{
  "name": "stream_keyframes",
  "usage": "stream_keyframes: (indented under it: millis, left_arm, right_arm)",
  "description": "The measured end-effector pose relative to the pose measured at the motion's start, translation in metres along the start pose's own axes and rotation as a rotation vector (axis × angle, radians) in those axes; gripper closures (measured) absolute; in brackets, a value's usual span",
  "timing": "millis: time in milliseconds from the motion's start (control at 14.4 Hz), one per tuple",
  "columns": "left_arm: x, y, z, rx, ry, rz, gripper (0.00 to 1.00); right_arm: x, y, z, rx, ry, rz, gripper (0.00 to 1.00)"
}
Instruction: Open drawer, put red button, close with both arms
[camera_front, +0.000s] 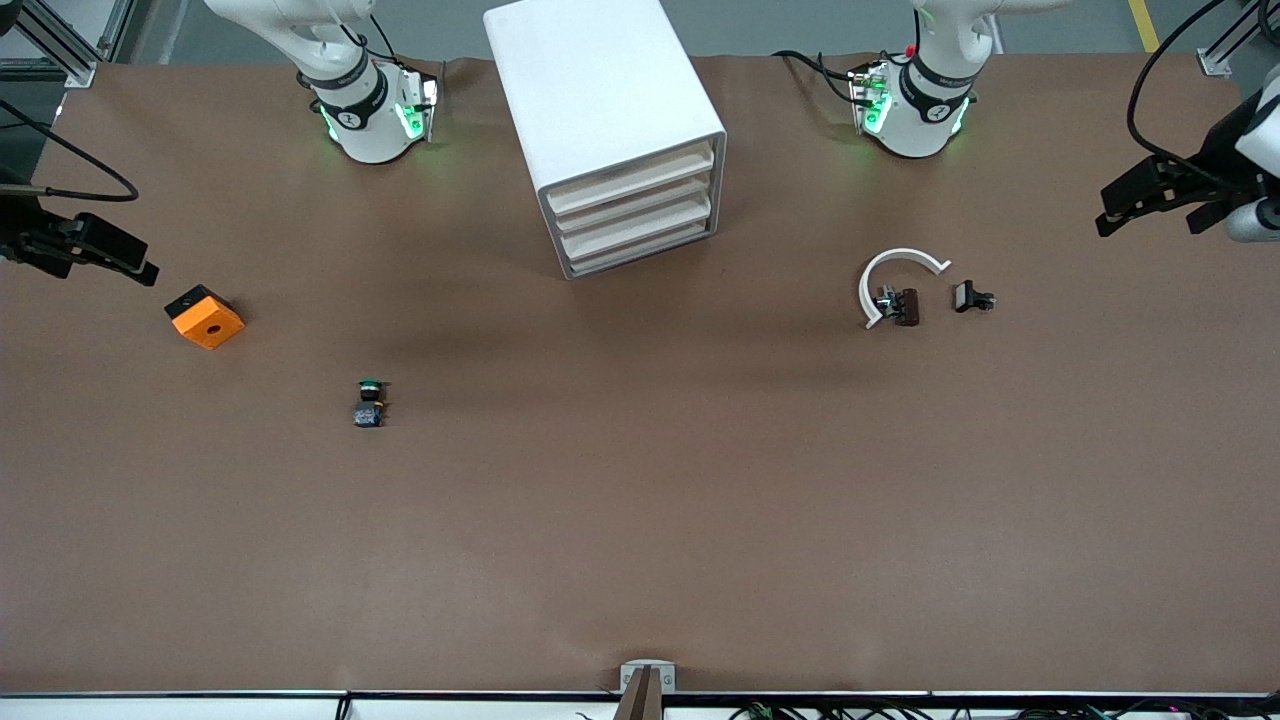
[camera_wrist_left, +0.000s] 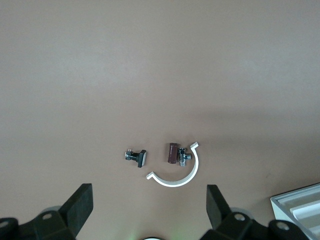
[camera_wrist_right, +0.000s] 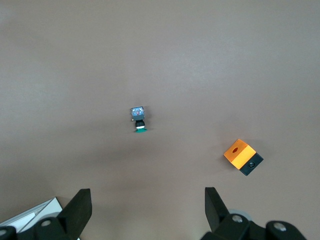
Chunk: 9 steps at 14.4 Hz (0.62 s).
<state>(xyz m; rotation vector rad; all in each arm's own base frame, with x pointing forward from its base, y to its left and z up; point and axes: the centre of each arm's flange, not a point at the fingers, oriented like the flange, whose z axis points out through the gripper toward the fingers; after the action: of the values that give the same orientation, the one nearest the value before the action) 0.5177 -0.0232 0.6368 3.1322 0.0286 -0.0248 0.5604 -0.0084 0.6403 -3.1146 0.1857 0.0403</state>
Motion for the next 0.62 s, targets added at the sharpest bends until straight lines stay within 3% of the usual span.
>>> stream_keyframes:
  millis: [625]
  left_arm:
    - [0.0012, 0.001, 0.0047, 0.001, -0.008, -0.029, 0.0]
  right_arm:
    - [0.0, -0.0004, -0.0001, 0.0, 0.001, -0.001, 0.0]
